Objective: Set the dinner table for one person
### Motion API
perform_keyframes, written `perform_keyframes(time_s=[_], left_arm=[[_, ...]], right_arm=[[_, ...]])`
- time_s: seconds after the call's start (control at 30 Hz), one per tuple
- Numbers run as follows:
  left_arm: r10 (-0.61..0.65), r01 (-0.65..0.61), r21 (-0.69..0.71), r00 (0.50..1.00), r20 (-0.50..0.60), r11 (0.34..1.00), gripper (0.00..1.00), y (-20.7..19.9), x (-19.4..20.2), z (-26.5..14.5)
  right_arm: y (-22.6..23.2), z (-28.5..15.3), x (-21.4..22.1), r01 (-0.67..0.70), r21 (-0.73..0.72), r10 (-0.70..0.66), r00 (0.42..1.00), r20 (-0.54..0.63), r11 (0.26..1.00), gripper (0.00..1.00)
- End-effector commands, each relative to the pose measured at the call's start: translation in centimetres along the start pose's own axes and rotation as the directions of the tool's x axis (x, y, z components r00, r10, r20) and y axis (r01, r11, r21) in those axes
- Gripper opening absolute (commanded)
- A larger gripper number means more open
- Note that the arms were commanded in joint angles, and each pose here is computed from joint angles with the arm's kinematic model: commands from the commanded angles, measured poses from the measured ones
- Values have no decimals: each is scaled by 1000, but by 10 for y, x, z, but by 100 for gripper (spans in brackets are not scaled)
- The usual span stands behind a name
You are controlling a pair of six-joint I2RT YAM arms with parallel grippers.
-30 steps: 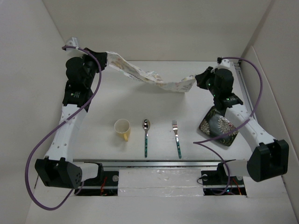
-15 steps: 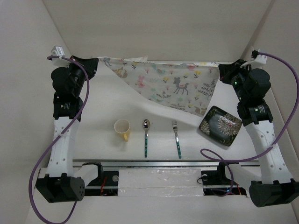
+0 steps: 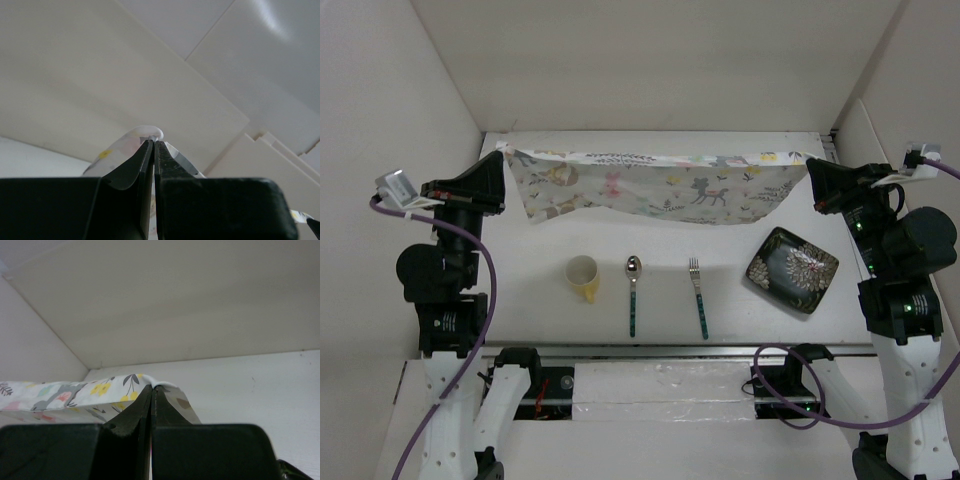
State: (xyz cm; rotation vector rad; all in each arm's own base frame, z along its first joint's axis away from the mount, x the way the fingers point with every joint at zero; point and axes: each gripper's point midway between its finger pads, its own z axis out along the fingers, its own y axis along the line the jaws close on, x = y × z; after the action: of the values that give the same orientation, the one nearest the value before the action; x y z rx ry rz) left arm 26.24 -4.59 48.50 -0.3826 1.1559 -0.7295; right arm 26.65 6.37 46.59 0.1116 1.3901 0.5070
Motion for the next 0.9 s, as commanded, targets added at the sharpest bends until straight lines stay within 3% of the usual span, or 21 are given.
perform_keyframes(time_s=[0.0, 0.17, 0.33, 0.5, 0.63, 0.7, 0.73, 0.77, 0.8, 0.83, 0.87], left_arm=[[46, -43, -24, 992, 116, 999, 0, -1, -25, -10], [57, -41, -151, 993, 102, 988, 0, 43, -4, 13], [9, -12, -226, 1000, -14, 974, 0, 85, 43, 66], [-4, -37, -352, 993, -114, 935, 0, 150, 94, 109], [2, -84, -432, 982, -187, 898, 0, 199, 131, 139], [5, -100, -445, 978, -208, 890, 0, 212, 141, 153], [3, -105, -447, 975, -223, 889, 0, 221, 150, 170], [-22, -114, -454, 958, -284, 884, 0, 238, 173, 194], [-23, -114, -454, 958, -285, 884, 0, 238, 174, 194], [-18, -108, -435, 961, -275, 894, 0, 233, 168, 213], [-52, -133, -477, 934, -354, 869, 0, 263, 204, 212]], right_arm=[[14, -7, -1, 3, -74, -4, 1000, -16, 997, 0], [1, 31, 16, -11, -50, 8, 998, -57, 999, 0], [-23, 87, 40, -32, 3, 32, 994, -102, 999, 0], [-68, 176, 105, -46, 71, 60, 977, -205, 996, 0], [-94, 219, 142, -55, 97, 77, 967, -245, 994, 0], [-119, 244, 184, -66, 132, 105, 942, -318, 989, 0], [-115, 260, 172, -71, 113, 102, 950, -295, 991, 0], [-130, 287, 197, -86, 138, 128, 934, -333, 987, 0], [-130, 287, 197, -87, 138, 129, 934, -334, 987, 0], [-146, 299, 226, -83, 162, 138, 920, -367, 983, 0], [-142, 309, 224, -77, 163, 134, 917, -376, 984, 0]])
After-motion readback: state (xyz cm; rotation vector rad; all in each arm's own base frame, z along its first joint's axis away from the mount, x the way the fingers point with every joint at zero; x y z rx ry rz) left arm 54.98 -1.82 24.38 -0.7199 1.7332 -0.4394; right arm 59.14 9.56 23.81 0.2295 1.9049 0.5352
